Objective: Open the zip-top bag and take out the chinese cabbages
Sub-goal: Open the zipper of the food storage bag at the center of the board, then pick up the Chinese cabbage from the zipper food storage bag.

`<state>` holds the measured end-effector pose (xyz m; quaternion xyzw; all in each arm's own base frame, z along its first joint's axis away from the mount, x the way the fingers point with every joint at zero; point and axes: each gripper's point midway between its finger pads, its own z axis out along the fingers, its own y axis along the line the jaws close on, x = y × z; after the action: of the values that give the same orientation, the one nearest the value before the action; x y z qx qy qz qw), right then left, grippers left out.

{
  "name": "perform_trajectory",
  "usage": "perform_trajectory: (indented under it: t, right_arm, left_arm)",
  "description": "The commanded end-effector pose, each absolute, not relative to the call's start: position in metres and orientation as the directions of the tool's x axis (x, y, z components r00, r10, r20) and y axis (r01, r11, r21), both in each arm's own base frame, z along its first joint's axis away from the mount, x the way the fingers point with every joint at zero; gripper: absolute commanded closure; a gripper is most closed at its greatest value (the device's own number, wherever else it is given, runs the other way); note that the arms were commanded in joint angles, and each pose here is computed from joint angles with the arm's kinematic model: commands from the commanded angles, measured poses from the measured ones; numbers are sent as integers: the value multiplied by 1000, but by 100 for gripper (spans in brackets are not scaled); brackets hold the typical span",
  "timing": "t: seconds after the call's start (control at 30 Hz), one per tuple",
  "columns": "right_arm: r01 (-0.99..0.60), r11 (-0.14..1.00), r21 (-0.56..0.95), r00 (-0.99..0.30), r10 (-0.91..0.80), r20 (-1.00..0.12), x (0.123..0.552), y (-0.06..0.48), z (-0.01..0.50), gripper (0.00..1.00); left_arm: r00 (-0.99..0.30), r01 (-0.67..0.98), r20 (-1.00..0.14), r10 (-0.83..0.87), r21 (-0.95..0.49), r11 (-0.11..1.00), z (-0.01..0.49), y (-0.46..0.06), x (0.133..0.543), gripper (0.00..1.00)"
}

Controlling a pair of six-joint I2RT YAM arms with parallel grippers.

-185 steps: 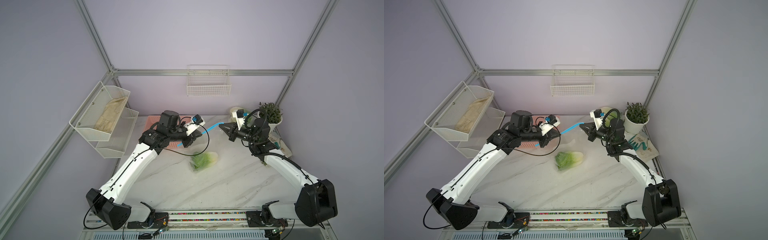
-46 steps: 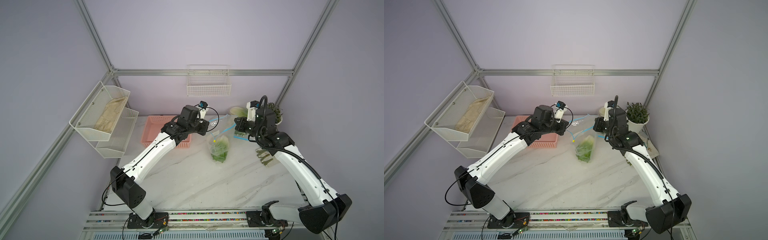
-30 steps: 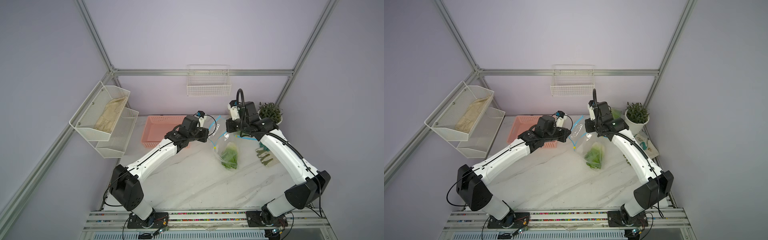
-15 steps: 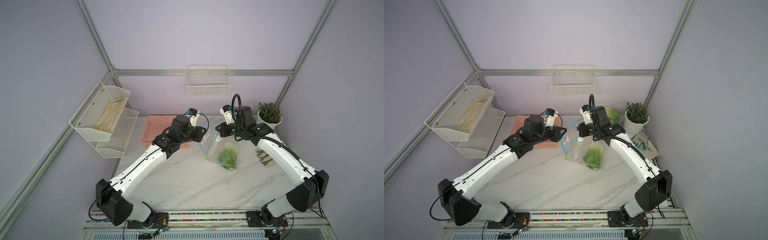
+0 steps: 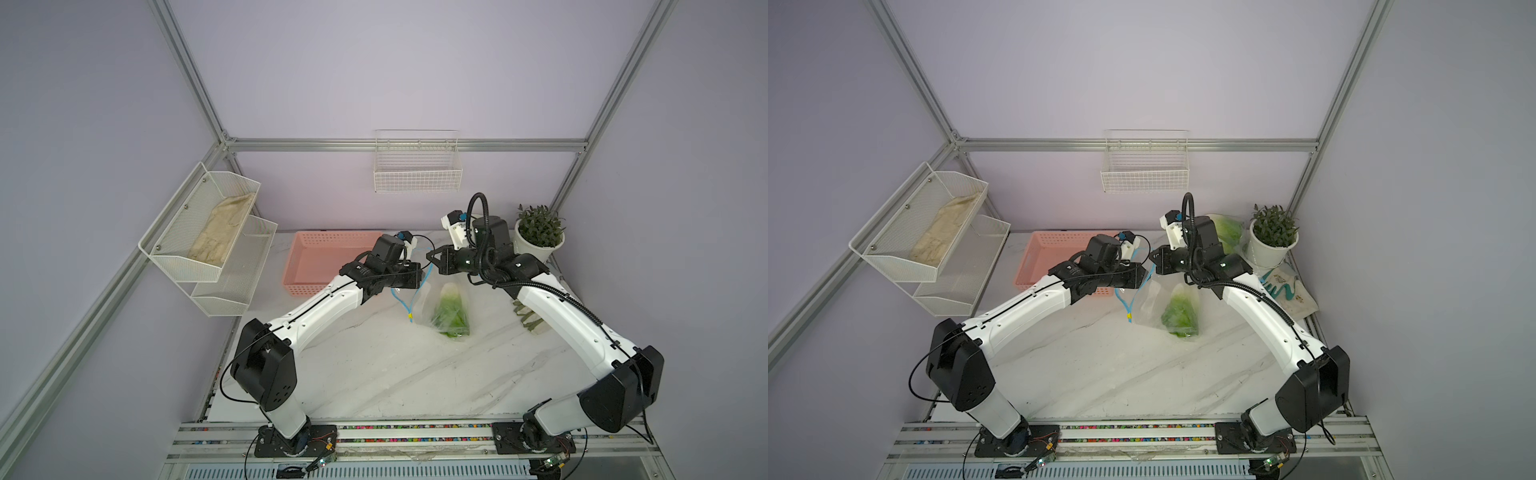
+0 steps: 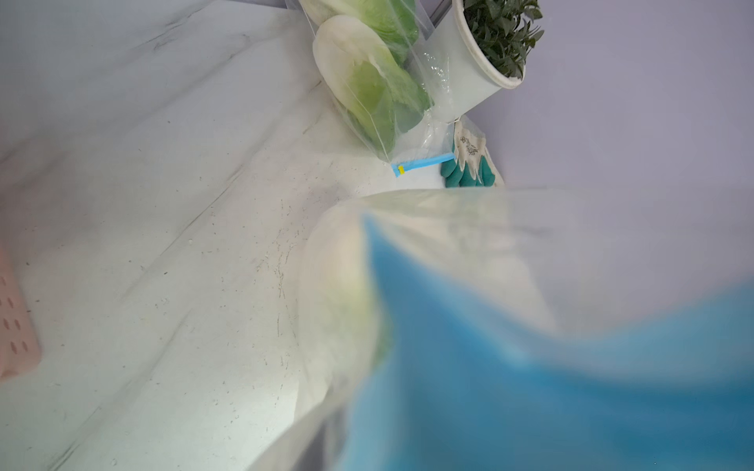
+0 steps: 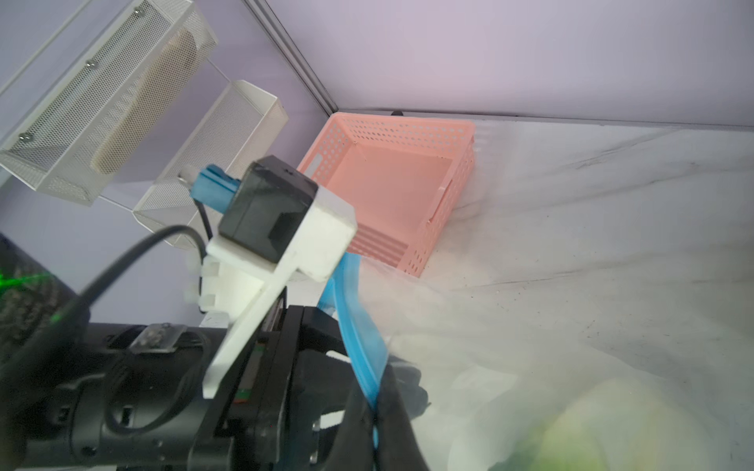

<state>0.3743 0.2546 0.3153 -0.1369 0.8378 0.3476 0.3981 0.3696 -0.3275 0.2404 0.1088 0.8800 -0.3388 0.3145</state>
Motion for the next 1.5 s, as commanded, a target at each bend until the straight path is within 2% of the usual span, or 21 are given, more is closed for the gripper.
perform_trajectory:
  t: [0.0,0.2,0.7,0.97,1.17,1.33,1.4,1.47]
  right_arm:
    - [-529,662,531,-612,136,-779,377,260,340,100]
    - [-466,693,550,-615,193,-764,391,252,331,100]
    - [-433,679,593,-624,249,-741,401,250,329,100]
    - [-557,604,569,-605,173,-777,382,263,342,100]
    - [-544,605,582,-598,206,-774,380,256,345,100]
    - [-597,538,594,-592,204,-780,371,263,355,100]
    - [-593,544,594,-591,206,-780,371,261,355,100]
    - [-581,561,590,-586,216,-781,371,255,353,82]
  left_arm:
    - [-753,427,-653,-82,-579,694,266,-336,369,85]
    - [-759,427,-646,-83,-590,685,263,-334,358,92]
    - [-789,422,-613,-42,-590,688,241,-334,333,98]
    - [-797,422,-603,-25,-586,692,231,-338,337,100]
    - [-817,414,-577,-8,-596,688,219,-342,335,100]
    - [-817,407,-576,-5,-584,703,209,-340,337,97]
    - [-818,408,-575,-4,-585,701,206,-340,337,96]
    - [-816,407,-578,-5,-581,705,203,-339,338,96]
